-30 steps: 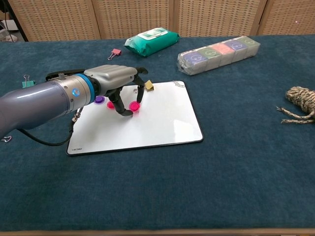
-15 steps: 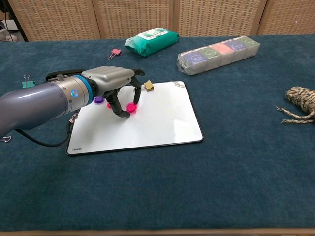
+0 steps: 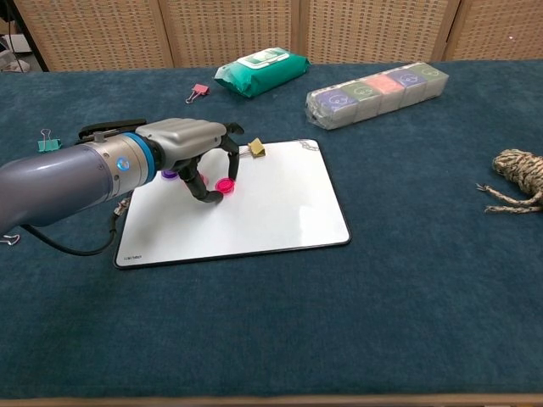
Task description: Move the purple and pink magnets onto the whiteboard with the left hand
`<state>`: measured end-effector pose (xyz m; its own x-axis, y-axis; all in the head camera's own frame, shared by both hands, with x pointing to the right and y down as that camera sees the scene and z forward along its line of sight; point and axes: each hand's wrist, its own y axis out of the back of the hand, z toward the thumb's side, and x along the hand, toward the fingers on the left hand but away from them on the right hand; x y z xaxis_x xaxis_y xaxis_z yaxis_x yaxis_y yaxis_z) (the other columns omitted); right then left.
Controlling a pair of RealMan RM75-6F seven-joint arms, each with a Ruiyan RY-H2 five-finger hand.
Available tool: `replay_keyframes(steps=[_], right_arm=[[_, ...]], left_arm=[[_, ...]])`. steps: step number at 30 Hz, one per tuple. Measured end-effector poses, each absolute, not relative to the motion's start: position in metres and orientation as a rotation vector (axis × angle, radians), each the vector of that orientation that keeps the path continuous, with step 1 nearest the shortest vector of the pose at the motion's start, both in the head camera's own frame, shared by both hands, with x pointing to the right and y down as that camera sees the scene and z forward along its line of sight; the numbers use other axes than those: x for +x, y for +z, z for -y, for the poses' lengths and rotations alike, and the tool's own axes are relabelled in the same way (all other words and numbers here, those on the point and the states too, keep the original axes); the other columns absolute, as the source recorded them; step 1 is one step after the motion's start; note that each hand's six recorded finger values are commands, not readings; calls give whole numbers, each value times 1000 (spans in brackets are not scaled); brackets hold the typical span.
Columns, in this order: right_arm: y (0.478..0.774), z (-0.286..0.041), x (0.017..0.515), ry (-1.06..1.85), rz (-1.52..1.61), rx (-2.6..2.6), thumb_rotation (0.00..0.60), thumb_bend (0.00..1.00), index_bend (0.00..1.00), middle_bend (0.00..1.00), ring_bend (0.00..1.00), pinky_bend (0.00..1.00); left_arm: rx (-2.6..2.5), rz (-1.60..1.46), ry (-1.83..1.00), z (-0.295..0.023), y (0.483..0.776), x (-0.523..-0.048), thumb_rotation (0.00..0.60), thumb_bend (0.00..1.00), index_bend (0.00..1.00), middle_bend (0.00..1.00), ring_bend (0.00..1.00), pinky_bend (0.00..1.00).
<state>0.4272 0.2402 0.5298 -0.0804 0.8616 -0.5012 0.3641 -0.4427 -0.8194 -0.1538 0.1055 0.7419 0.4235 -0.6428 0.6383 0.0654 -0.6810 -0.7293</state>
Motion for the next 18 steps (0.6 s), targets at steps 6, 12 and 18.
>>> replay_keyframes(steps=[6,12,18], right_arm=[[529,-240,428,1539,1324,-1767,600,0,86,0,0,0],[529,-240,427,1537,1324,-1769,600,0,86,0,0,0],[528,-240,427,1537,1325,-1769,600,0,86,0,0,0]], left_arm=[[-1990,-483,-1308,-106,743,-157,600,264,454,0,0,0],[-1991,-483,-1308,-106,741,-158,600,263,453,0,0,0],[-1990,-486,-1310,-106,739,-160,600,261,448,0,0,0]])
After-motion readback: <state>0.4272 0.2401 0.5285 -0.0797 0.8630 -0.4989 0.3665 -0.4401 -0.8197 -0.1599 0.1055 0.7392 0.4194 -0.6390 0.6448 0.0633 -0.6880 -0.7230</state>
